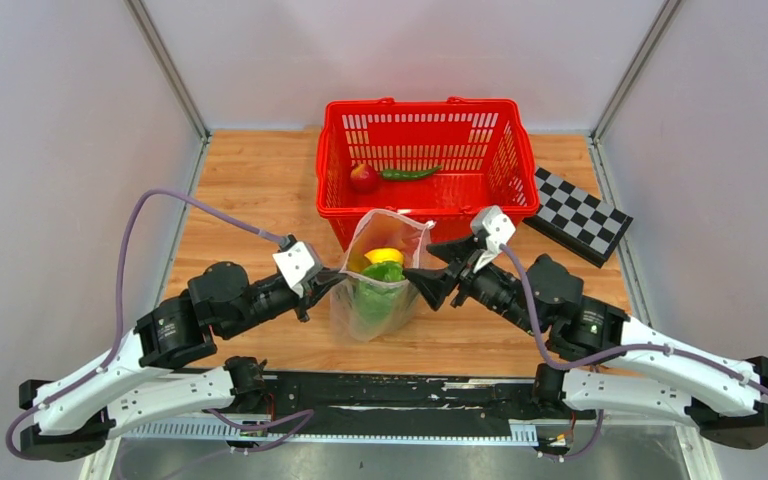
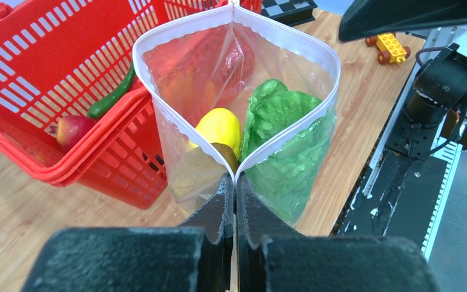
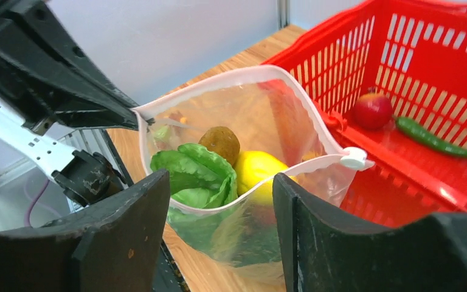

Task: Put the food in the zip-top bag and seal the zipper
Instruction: Adjust the zipper food storage bag at the center of the board.

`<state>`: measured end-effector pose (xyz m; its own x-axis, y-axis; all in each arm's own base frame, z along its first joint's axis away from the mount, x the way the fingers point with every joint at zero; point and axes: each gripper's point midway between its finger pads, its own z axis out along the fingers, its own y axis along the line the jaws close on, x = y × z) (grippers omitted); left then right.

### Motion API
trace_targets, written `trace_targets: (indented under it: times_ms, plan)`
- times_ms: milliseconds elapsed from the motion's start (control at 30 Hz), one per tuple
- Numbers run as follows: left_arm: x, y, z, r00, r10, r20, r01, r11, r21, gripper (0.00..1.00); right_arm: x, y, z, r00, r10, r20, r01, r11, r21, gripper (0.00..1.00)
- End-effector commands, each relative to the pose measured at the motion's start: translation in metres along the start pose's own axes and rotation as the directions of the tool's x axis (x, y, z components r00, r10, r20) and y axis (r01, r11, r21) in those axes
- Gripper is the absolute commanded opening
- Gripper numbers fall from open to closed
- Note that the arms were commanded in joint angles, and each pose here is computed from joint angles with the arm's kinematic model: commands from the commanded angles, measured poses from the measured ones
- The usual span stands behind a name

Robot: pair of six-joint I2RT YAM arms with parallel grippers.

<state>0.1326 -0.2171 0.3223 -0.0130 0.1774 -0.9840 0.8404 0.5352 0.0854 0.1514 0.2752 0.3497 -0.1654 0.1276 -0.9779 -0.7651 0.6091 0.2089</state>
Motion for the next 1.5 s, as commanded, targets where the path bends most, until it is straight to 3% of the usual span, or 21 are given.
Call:
trace_targets:
  times_ms: [0,233,367,467,600,667,733,900,1167,1467]
  plan:
    - [-0.023,0.0,-0.006,0.997,-0.018,0.072,0.018,1.0,0.006,0.0,-0.044,0.009,-0.02,0.98,-0.166,0.11,0.176,0.981,-0.087,0.65]
    - [-0.027,0.001,-0.016,0.996,-0.01,0.083,0.009,1.0,0.011,0.0,-0.054,-0.032,-0.048,0.934,-0.329,0.136,0.321,0.944,0.08,0.69]
    - [-0.024,0.007,-0.018,0.996,-0.008,0.093,0.011,1.0,-0.024,0.0,-0.034,-0.068,-0.043,0.917,-0.399,0.024,0.386,0.9,0.203,0.7]
    - [-0.023,0.008,-0.016,0.996,-0.021,0.092,0.024,0.999,-0.033,0.0,-0.019,-0.091,-0.03,0.936,-0.347,-0.062,0.353,0.914,0.201,0.69]
    - [-0.022,0.015,-0.017,0.996,-0.021,0.091,0.028,0.997,-0.073,0.0,-0.011,-0.094,-0.016,0.965,-0.263,-0.021,0.264,0.963,0.048,0.67]
    - [-0.021,0.02,-0.02,0.996,-0.021,0.09,0.03,0.995,-0.1,0.0,-0.004,-0.076,-0.015,0.961,-0.275,0.017,0.275,0.953,-0.13,0.67]
    - [-0.019,0.022,-0.022,0.996,-0.022,0.09,0.032,0.993,-0.11,0.0,0.002,-0.074,-0.011,0.961,-0.276,0.034,0.277,0.941,-0.196,0.66]
    - [-0.015,0.018,-0.022,0.997,-0.01,0.07,0.016,0.996,-0.085,0.0,0.021,-0.048,-0.01,0.921,-0.381,0.074,0.372,0.813,-0.447,0.69]
    - [-0.007,-0.008,-0.015,0.999,0.031,0.031,-0.033,0.997,0.066,0.0,0.03,-0.055,0.015,0.886,-0.457,0.075,0.422,0.729,-0.538,0.72]
    - [-0.009,-0.013,-0.017,0.999,0.026,0.036,-0.029,0.995,0.091,0.0,0.034,-0.058,0.035,0.876,-0.471,0.108,0.422,0.637,-0.646,0.72]
